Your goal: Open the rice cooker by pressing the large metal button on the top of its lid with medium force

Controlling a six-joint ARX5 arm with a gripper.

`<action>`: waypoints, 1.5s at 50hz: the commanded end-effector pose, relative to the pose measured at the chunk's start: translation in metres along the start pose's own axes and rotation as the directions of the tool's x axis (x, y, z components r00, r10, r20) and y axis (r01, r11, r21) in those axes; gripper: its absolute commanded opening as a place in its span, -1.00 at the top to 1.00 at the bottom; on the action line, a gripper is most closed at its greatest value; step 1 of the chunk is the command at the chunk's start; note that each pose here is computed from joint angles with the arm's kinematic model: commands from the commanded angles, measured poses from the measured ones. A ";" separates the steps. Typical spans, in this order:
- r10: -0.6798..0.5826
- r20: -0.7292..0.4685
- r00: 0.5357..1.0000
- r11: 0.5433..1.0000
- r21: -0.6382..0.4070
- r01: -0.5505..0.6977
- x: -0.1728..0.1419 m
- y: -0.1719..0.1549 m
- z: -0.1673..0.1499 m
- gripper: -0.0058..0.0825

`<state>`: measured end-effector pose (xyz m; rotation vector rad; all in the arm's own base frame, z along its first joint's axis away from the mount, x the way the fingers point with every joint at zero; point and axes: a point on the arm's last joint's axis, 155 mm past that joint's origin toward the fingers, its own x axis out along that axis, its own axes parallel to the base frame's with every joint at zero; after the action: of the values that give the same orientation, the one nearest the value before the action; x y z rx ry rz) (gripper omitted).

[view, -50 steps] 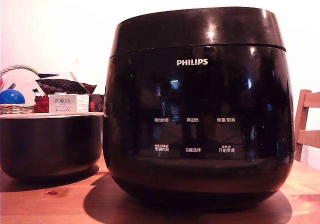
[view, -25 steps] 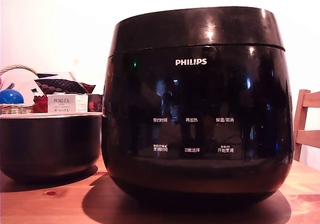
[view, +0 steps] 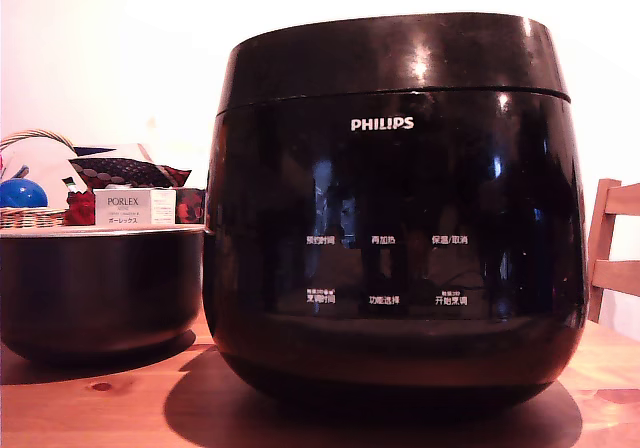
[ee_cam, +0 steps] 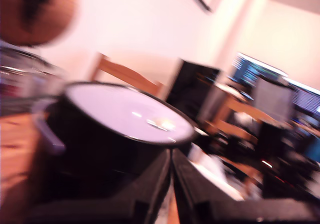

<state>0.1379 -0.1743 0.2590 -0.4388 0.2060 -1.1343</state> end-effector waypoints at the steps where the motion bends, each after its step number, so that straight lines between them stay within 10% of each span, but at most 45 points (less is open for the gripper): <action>1: -0.040 -0.020 0.999 0.999 0.033 0.041 0.004 -0.009 0.002 0.92; 36: -0.138 -0.247 0.959 0.960 0.203 0.191 0.112 -0.002 0.015 0.92; 75: -0.026 -0.402 0.915 0.917 0.354 0.182 0.189 0.028 -0.051 0.92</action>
<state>0.2207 -0.3447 0.2221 0.1269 0.2793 -1.3271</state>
